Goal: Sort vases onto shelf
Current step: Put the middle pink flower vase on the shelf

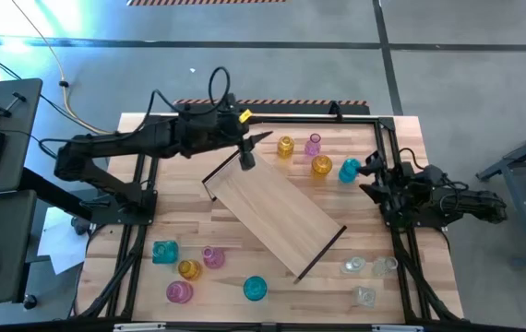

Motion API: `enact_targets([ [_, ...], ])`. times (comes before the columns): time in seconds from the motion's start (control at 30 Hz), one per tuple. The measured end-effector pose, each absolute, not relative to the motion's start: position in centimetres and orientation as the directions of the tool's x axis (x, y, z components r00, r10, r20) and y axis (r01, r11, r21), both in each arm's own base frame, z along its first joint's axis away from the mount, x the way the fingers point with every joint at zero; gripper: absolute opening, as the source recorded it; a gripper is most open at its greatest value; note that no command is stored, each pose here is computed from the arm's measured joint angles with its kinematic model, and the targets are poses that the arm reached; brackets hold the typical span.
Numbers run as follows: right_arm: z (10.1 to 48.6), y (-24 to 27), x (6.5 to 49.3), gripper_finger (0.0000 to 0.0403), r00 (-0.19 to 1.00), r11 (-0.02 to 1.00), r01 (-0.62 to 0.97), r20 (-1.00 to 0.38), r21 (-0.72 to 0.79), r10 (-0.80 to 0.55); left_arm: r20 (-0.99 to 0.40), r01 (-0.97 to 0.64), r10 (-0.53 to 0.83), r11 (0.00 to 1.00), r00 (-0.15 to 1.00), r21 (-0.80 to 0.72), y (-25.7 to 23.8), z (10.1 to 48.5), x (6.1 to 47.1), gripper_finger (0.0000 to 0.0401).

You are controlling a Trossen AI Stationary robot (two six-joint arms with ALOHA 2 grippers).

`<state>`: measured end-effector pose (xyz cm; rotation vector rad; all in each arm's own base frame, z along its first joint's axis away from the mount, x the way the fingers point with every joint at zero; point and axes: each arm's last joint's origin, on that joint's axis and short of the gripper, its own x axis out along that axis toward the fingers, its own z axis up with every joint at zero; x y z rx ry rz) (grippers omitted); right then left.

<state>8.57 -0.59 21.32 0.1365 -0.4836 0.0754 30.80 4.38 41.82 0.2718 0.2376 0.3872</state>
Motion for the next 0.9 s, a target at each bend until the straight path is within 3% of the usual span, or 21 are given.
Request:
enact_targets([
  [0.17, 21.3, -0.8, 8.6, 0.0229, 0.884, 0.988, -0.045, 0.467, 0.147, -0.029, -0.177, -0.363, 0.470, 0.829, 0.865, 0.426, 4.6, 41.7, 30.7, 0.0142],
  [0.6, 24.7, -0.8, 8.1, 0.0229, 0.887, 0.994, -0.001, 0.458, 0.113, -0.052, -0.184, -0.407, 0.500, 0.830, 0.847, 0.383, 4.7, 41.6, 30.7, 0.0142],
  [0.73, 27.2, -0.9, 8.9, 0.0229, 0.931, 0.997, 0.036, 0.360, 0.065, -0.057, -0.184, -0.418, 0.499, 0.838, 0.847, 0.352, 4.7, 41.6, 30.7, 0.0142],
  [0.9, 30.4, -1.2, 11.1, 0.0229, 0.989, 0.997, 0.058, 0.130, 0.042, -0.063, -0.230, -0.411, 0.493, 0.852, 0.839, 0.324, 4.5, 41.1, 30.7, 0.0142],
])
